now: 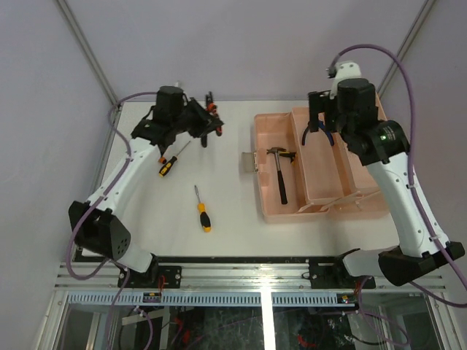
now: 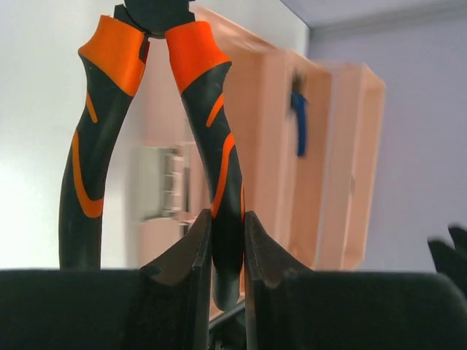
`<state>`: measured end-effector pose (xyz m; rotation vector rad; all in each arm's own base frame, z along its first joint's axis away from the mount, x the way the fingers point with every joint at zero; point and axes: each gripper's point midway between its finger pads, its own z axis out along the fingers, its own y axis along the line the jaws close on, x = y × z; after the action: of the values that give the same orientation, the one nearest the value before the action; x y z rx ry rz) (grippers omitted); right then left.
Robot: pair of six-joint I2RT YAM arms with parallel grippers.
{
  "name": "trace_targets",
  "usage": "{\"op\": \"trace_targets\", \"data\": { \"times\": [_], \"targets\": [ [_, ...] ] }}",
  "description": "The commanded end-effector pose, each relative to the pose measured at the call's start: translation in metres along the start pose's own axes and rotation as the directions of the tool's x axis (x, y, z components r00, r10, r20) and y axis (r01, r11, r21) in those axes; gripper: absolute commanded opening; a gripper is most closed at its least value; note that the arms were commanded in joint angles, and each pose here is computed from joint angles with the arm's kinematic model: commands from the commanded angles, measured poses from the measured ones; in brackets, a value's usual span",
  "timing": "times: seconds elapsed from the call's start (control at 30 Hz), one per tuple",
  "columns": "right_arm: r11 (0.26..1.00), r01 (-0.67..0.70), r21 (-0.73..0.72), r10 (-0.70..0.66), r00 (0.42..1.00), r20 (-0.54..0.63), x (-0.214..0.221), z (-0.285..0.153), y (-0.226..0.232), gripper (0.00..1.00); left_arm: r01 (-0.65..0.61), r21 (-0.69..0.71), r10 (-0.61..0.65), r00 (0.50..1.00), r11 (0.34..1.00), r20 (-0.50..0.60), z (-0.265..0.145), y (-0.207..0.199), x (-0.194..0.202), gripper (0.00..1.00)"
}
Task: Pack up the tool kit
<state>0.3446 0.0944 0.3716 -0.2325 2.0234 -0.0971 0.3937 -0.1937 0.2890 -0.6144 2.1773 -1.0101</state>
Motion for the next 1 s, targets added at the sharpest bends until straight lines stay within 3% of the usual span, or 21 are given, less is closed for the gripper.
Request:
{"op": "trace_targets", "data": {
  "times": [0.0,0.13,0.4,0.77,0.97],
  "targets": [
    [0.962,-0.188,0.199,0.164,0.978,0.132,-0.021,-0.029,-0.061,0.99,-0.182,0.304,0.206,0.977,0.935,-0.048,0.014,-0.102,0.034,0.0],
    [0.933,-0.22,0.286,0.177,0.97,0.168,-0.024,-0.05,-0.087,0.99,-0.233,0.409,0.298,0.949,0.882,-0.101,0.033,-0.148,0.076,0.0],
    [0.905,-0.251,0.343,0.191,0.961,0.2,-0.012,-0.084,-0.106,1.0,-0.19,0.576,0.348,0.92,0.795,-0.177,0.06,-0.213,0.147,0.0],
    [0.892,-0.263,0.366,0.207,0.961,0.185,0.008,-0.106,-0.113,0.99,0.017,0.617,0.187,0.946,0.787,-0.264,0.092,-0.241,0.194,0.0],
    [0.89,-0.252,0.379,0.2,0.965,0.172,0.014,-0.112,-0.116,1.0,0.078,0.586,0.118,0.95,0.806,-0.289,0.112,-0.236,0.21,0.0]
  ]
}}
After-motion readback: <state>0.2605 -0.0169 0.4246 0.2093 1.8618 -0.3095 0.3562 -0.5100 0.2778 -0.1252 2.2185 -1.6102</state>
